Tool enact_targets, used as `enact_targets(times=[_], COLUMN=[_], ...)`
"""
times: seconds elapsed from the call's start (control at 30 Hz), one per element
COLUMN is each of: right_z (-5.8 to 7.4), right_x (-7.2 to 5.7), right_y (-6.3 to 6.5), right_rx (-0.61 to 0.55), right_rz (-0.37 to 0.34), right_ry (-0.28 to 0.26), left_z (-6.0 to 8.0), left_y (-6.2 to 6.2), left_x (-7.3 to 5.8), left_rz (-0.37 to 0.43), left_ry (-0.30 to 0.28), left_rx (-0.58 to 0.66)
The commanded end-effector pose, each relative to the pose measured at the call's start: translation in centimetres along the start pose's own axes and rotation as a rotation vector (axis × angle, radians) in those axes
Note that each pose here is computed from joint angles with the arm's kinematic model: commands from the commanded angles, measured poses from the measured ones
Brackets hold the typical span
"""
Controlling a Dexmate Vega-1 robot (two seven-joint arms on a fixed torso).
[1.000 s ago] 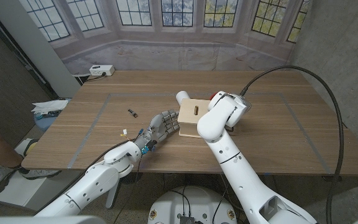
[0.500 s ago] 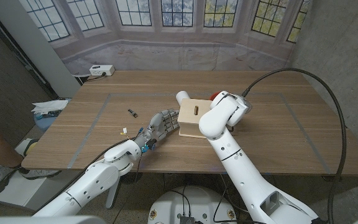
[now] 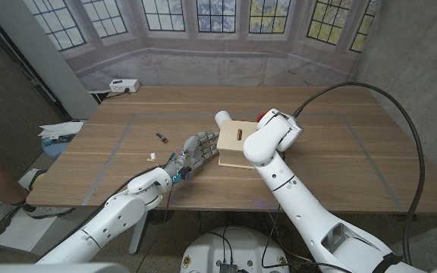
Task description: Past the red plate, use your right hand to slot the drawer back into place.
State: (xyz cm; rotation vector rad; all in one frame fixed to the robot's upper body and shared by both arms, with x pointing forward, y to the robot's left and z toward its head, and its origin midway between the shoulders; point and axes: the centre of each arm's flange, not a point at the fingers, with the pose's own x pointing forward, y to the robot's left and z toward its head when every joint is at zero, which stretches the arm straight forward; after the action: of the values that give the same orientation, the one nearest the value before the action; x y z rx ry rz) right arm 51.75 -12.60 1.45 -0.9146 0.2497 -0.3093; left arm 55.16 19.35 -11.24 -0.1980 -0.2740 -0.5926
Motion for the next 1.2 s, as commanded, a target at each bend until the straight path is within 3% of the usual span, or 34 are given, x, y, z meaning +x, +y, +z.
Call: enact_targets(times=[0.03,1.2], right_z=[0.6,1.1], right_x=[0.4,-0.8], right_y=[0.2,0.7], right_rx=[0.021,0.047], right_rz=[0.03,0.103], right_ry=[-0.029,-0.118], left_z=[0.3,-0.1], left_y=[-0.2,-1.6], left_x=[0.3,0.6], left_rz=[-0.01,-0.029], left_ry=[0.001,-0.004], left_rx=[0.009,0.017])
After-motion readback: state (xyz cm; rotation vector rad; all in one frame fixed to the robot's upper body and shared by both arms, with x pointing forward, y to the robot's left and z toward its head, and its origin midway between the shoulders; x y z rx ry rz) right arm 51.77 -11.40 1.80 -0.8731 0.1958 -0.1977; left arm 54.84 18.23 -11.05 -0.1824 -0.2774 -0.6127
